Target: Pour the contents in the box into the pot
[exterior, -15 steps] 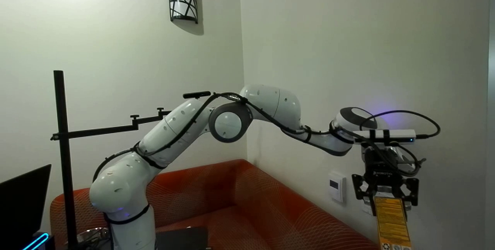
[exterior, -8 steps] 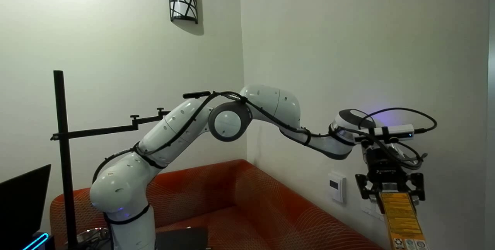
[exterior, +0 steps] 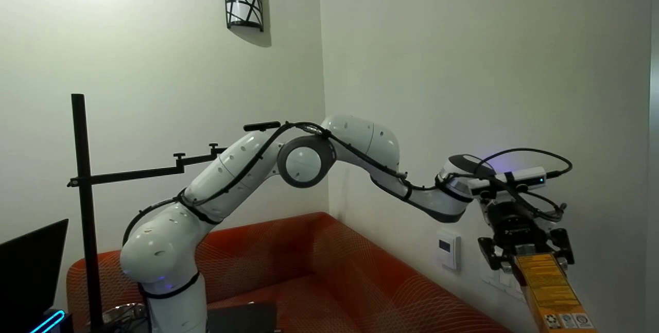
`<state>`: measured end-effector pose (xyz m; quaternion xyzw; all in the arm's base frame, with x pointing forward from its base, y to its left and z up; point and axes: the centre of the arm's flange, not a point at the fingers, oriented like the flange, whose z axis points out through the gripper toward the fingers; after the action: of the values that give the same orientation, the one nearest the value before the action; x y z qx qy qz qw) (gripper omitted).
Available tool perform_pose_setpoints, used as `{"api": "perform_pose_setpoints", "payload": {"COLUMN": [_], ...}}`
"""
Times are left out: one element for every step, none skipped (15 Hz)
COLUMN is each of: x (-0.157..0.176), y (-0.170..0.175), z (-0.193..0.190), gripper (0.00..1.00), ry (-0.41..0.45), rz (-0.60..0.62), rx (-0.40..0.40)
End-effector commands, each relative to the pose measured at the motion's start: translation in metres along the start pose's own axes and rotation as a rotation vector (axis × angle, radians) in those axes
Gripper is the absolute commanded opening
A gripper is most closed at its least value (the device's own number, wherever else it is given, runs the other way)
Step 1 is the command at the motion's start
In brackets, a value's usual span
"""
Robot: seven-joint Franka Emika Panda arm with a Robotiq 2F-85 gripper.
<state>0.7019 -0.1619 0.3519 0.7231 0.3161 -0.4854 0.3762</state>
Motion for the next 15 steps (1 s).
{"api": "perform_pose_setpoints", "payload": {"x": [-0.019,-0.014,-0.016,-0.012,-0.008,-0.011,-0.004,-0.003,-0.005,0.000,-0.001,-0.005,0.000,-0.002,-0.004], "y": [-0.016,-0.020,-0.020,-0.023,-0.027,-0.027,-0.029,-0.031,-0.031,-0.033,-0.033,-0.032,-0.034,-0.033,-0.034], "z": [-0.013,-0.013,-0.021,-0.023,-0.023,-0.030,-0.026,-0.026,-0.030,-0.024,-0.023,-0.024,-0.017,-0.017,-0.017], "gripper": [0.28,0.28,0.28,0.28,0.28,0.28,0.28,0.28,0.28,0.28,0.28,0.28,0.28,0.28,0.28], "ry": [-0.031,-0.099,-0.075,-0.085,-0.116,-0.082,-0.116,-0.125,-0.085,-0.116,-0.121,-0.071,-0.113,-0.098,-0.076], "rz": [0.029,0.056,0.041,0.044,0.049,0.033,0.052,0.054,0.043,0.050,0.056,0.028,0.057,0.049,0.032], "rx": [-0.052,-0.144,-0.120,-0.128,-0.173,-0.135,-0.166,-0.183,-0.132,-0.162,-0.180,-0.107,-0.158,-0.143,-0.106]}}
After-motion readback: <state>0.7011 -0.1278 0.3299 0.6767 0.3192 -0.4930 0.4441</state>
